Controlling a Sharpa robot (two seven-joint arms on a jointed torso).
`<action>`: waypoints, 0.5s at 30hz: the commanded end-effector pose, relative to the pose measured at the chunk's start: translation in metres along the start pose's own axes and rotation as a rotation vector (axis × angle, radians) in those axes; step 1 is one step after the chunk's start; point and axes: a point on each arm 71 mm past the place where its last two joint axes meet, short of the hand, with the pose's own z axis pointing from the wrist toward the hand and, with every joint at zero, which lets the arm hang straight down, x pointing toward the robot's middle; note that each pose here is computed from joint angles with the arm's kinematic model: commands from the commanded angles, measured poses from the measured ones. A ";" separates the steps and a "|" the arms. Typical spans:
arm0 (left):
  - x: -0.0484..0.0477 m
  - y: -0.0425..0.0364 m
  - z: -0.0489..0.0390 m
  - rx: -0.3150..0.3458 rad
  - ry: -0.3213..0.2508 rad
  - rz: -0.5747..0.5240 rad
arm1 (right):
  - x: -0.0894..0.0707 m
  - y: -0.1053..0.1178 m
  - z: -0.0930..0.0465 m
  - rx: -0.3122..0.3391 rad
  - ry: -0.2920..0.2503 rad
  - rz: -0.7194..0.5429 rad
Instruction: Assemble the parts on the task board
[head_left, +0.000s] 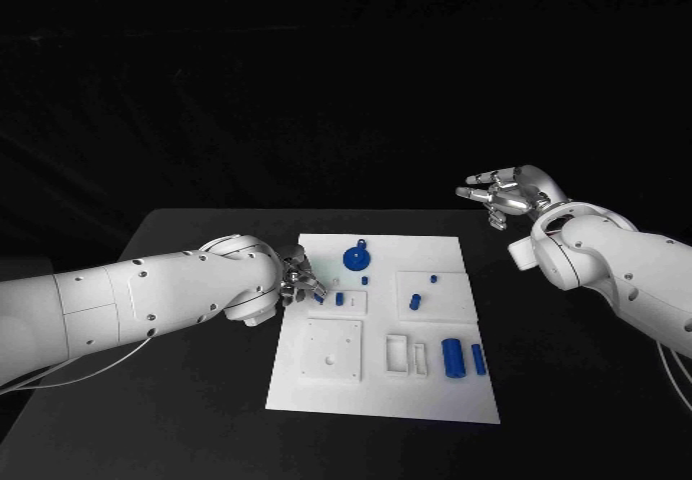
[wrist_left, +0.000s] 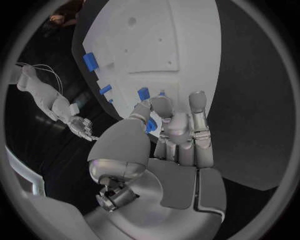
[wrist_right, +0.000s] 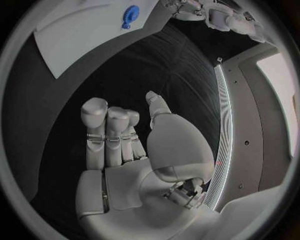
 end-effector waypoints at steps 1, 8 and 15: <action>0.0005 -0.0012 -0.0007 0.004 -0.007 0.004 | 0.002 0.001 0.000 -0.004 0.014 0.002; 0.0009 -0.0008 -0.0011 0.004 -0.005 0.005 | 0.002 0.000 0.000 -0.003 0.015 0.002; 0.0020 -0.0013 -0.0010 0.006 -0.001 0.006 | 0.002 0.001 0.000 -0.003 0.016 0.002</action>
